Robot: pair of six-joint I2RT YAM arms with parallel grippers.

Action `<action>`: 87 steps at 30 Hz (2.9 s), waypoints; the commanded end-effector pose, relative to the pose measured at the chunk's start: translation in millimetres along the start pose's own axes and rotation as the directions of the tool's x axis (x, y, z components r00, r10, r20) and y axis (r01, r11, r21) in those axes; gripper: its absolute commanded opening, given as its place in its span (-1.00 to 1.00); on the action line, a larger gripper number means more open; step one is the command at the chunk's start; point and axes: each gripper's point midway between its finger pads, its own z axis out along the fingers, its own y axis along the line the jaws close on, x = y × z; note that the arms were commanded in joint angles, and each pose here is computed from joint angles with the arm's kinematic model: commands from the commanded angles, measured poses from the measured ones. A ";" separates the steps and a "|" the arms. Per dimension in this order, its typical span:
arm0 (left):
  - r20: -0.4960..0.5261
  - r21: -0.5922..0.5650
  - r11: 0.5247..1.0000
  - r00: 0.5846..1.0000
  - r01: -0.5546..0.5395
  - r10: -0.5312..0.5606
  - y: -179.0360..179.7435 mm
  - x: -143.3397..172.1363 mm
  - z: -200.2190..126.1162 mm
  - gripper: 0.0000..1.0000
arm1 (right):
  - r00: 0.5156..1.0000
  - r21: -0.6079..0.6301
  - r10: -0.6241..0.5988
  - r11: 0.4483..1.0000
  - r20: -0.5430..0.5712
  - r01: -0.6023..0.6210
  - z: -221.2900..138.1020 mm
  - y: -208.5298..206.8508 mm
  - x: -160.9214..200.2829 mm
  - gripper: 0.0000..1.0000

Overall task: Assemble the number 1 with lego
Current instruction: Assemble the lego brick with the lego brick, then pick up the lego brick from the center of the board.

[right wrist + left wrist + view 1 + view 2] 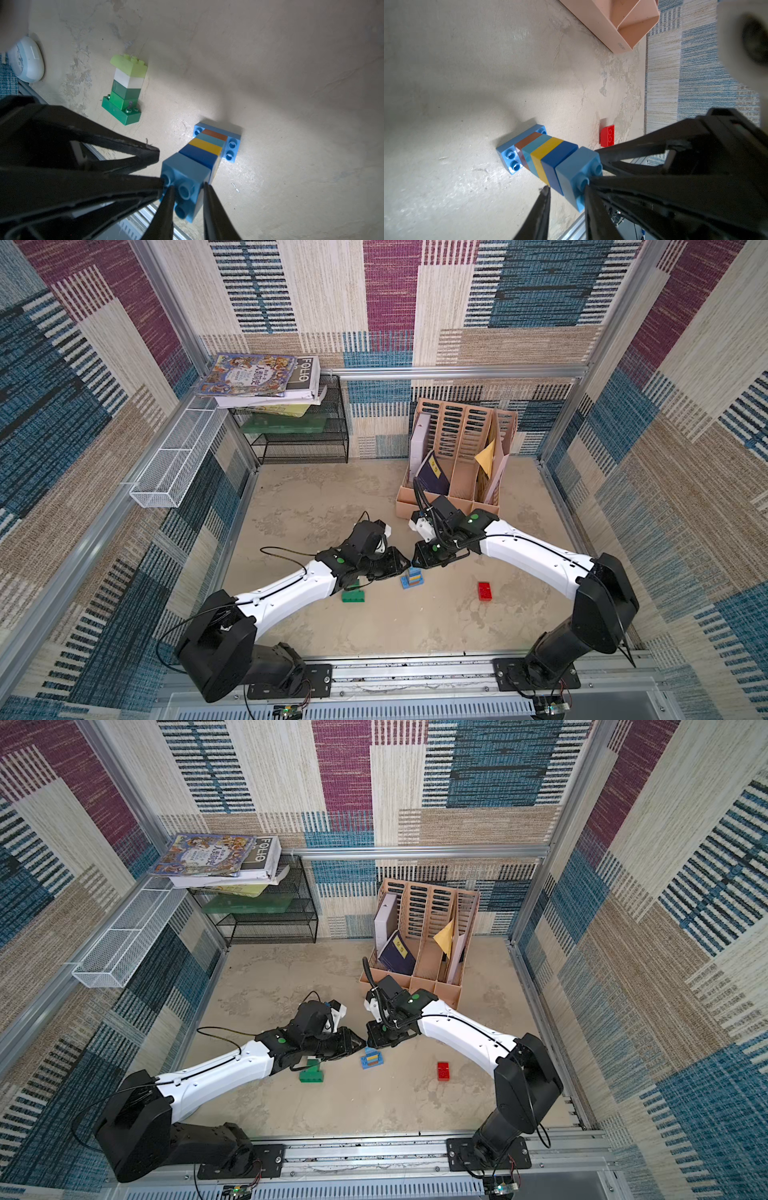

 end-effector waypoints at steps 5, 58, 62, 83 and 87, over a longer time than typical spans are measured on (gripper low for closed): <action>-0.012 0.017 1.000 1.000 -0.007 0.007 -6.0 -1.1 0.5 -0.43 | 0.998 0.074 0.016 0.997 -0.058 -0.012 4.7 -18.5 17.1 -0.51; 0.340 -0.050 0.912 0.851 -0.407 0.399 -66.0 -69.2 -70.2 -0.05 | 0.900 0.339 0.420 0.835 0.119 -0.434 -43.5 -176.9 115.8 0.70; 0.393 -0.076 0.902 0.818 -0.425 0.419 -67.8 -77.6 -78.6 -0.04 | 0.910 0.374 0.413 0.839 0.035 -0.395 -25.3 -172.4 130.7 0.67; 0.463 -0.128 0.877 0.754 -0.463 0.466 -67.3 -95.7 -93.2 -0.04 | 0.910 0.451 0.415 0.814 -0.009 -0.367 4.6 -178.6 137.9 -0.15; 0.464 -0.142 0.864 0.738 -0.484 0.490 -67.7 -98.0 -94.5 -0.04 | 0.910 0.431 0.414 0.824 -0.014 -0.368 7.3 -175.0 135.3 -0.45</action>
